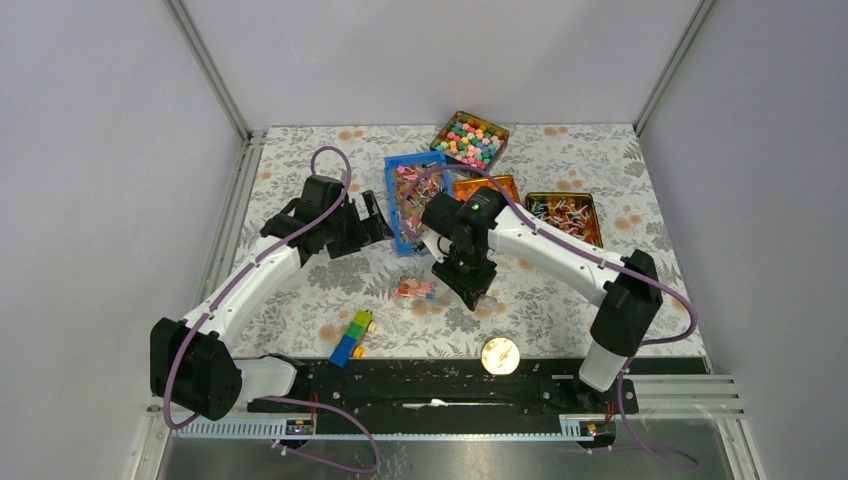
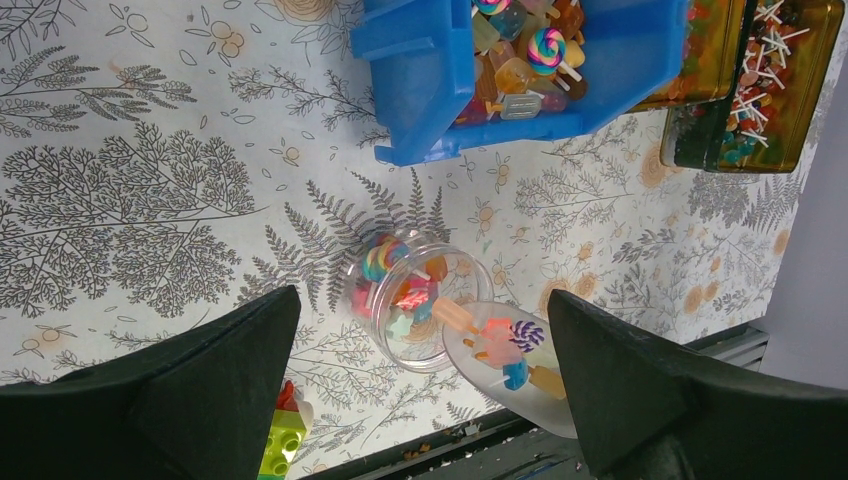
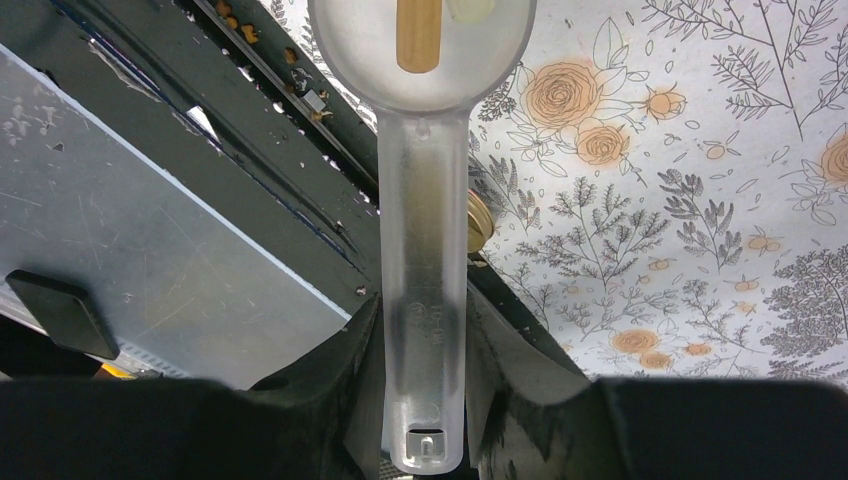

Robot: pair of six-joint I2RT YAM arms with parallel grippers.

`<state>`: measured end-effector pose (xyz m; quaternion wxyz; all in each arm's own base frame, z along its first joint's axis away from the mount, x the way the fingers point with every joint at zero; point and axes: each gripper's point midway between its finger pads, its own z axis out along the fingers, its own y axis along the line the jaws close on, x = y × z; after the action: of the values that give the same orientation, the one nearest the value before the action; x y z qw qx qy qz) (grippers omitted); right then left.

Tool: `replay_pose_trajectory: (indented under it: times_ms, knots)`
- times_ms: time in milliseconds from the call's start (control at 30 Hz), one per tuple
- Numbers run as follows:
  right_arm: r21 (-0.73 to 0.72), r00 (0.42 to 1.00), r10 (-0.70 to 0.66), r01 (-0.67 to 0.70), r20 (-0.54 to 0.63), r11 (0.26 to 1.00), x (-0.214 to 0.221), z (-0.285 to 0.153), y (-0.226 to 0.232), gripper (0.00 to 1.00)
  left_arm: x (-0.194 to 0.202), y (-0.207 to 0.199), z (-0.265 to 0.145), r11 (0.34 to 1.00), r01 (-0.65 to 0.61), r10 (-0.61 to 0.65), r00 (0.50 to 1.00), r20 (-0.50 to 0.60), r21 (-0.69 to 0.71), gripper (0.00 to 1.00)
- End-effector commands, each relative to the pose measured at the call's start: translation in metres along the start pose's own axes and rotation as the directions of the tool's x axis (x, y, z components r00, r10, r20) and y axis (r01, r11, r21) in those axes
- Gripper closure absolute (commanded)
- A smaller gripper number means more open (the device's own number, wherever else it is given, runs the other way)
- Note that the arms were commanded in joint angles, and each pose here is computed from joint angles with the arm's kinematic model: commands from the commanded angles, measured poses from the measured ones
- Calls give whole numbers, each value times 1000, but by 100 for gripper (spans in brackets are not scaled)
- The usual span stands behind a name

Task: Pack the candies
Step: Place the fake candies in the packing bottle.

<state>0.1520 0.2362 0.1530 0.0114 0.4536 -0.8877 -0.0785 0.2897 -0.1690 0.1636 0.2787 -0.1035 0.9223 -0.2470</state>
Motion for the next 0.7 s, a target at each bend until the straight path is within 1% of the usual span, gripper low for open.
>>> replay_pose_trajectory:
  times_ms: [0, 233, 467, 667]
  knots:
    - [-15, 999, 19, -19, -29, 1000, 2, -13, 9, 100, -18, -16, -6, 998, -28, 26, 998, 50, 50, 1]
    - [-17, 997, 41, -42, -61, 999, -1, -20, 12, 100, -17, -14, -7, 998, -34, 32, 998, 48, 45, 1]
    - [-56, 994, 71, -76, -82, 996, -8, -25, 23, 100, -14, -14, -7, 998, -37, 35, 999, 42, 51, 1]
    - [-57, 987, 119, -126, -111, 990, -8, -24, 27, 100, -14, -14, -9, 998, -39, 36, 998, 45, 54, 1]
